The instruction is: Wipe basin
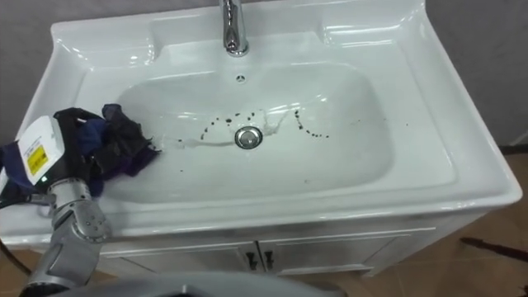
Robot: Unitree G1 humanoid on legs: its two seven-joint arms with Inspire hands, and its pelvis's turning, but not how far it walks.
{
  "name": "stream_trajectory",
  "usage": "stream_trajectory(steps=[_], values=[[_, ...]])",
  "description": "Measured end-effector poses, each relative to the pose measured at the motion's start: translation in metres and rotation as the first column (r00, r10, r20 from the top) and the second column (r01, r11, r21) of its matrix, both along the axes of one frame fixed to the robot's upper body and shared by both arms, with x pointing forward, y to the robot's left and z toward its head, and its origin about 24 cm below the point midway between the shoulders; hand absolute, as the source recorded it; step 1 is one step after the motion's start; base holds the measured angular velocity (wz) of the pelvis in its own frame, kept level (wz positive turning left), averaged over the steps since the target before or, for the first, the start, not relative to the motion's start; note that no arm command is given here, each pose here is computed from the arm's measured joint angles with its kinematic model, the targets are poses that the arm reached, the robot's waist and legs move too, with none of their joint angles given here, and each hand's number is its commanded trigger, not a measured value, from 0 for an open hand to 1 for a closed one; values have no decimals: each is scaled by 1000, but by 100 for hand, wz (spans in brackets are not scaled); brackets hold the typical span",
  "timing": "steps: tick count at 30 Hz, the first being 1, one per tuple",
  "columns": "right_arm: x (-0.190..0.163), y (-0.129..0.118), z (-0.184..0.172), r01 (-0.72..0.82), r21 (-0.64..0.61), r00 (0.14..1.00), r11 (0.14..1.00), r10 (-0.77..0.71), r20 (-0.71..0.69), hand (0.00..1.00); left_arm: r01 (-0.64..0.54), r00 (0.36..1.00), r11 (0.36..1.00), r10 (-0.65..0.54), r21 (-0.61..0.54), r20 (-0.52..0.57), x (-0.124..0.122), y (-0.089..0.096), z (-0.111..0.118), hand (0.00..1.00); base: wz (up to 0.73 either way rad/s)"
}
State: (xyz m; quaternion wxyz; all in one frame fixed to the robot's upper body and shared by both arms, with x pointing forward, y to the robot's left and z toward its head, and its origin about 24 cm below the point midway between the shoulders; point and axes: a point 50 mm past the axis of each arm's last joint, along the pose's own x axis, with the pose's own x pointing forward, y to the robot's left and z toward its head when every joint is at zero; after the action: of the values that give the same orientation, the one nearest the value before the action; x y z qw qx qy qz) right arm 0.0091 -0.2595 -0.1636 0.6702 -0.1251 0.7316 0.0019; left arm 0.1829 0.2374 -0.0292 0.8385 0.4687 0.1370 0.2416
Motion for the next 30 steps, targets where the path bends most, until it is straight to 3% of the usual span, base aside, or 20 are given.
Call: stream_trajectory(steps=[3,9,14,30], values=[[2,1,-1,-12,-1,1000,1000,12,24,0,8,999,1000,-8,-4,35,3,-2,7,100,14],[0,6,-3,-39,11,998,999,39,41,0,50,975,999,-49,0,215,16,-11,42,100,4],[-2,9,-4,-72,19,997,997,71,42,0,108,942,991,-126,76,312,25,-21,61,100,-1],[-1,9,-5,-48,31,999,998,48,13,0,155,916,984,-176,87,360,33,-30,69,100,-1]])
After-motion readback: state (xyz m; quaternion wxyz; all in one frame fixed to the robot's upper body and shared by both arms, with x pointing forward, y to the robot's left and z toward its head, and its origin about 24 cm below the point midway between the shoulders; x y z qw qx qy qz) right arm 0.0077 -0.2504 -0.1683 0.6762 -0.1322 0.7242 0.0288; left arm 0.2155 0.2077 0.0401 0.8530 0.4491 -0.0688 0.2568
